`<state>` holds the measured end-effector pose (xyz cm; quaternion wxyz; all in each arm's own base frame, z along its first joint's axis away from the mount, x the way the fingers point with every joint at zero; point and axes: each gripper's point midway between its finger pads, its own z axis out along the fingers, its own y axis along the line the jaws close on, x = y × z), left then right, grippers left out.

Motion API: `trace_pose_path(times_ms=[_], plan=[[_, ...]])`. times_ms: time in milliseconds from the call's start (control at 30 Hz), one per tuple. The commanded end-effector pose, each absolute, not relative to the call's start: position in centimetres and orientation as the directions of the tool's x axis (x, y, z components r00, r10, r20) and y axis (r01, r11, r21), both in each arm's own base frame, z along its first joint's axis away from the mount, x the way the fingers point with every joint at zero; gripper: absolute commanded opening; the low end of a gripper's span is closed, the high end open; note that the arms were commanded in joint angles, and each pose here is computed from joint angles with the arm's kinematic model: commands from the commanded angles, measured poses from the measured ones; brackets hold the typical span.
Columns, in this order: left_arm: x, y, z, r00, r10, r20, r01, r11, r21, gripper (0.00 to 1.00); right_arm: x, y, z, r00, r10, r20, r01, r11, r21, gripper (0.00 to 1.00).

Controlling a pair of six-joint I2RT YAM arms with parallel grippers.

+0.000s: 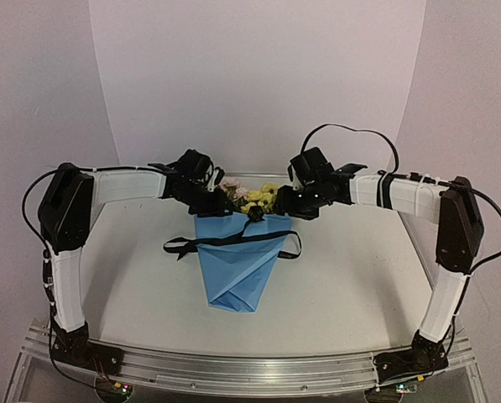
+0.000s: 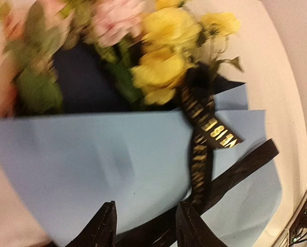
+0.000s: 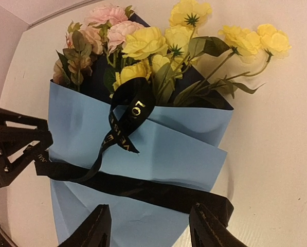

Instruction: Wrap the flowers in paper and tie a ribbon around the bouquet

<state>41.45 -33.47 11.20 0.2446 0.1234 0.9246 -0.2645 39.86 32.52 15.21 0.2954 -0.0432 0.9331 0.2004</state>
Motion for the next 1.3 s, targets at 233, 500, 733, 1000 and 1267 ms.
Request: trace_pose_path(times_ms=[233,500,733,1000,1267], plan=[[35.9,-24.4,12.8,-0.906,-0.123,-0.406,0.132,0.827,-0.547,0.41,40.1,42.3,16.7,-0.797,-0.081,-0.599,-0.386,0.83,0.402,0.54],[38.0,-29.2,14.9,-0.857,0.064,-0.511,0.366,0.773,-0.518,0.43,41.8,39.0,15.0,-0.8,-0.032,-0.6,-0.263,0.916,0.303,0.49],[42.2,-34.6,14.6,-0.834,0.098,-0.543,0.418,0.754,-0.507,0.46,41.0,32.9,14.0,-0.8,-0.008,-0.6,-0.175,0.96,0.22,0.53],[45.2,-38.2,12.5,-0.843,0.112,-0.526,0.408,0.77,-0.49,0.46,39.8,29.2,11.7,-0.811,0.039,-0.584,-0.102,0.973,0.207,0.63],[46.2,-40.1,11.6,-0.851,0.118,-0.511,0.407,0.763,-0.502,0.47,40.1,29.8,9.7,-0.82,0.011,-0.573,-0.135,0.968,0.212,0.57]])
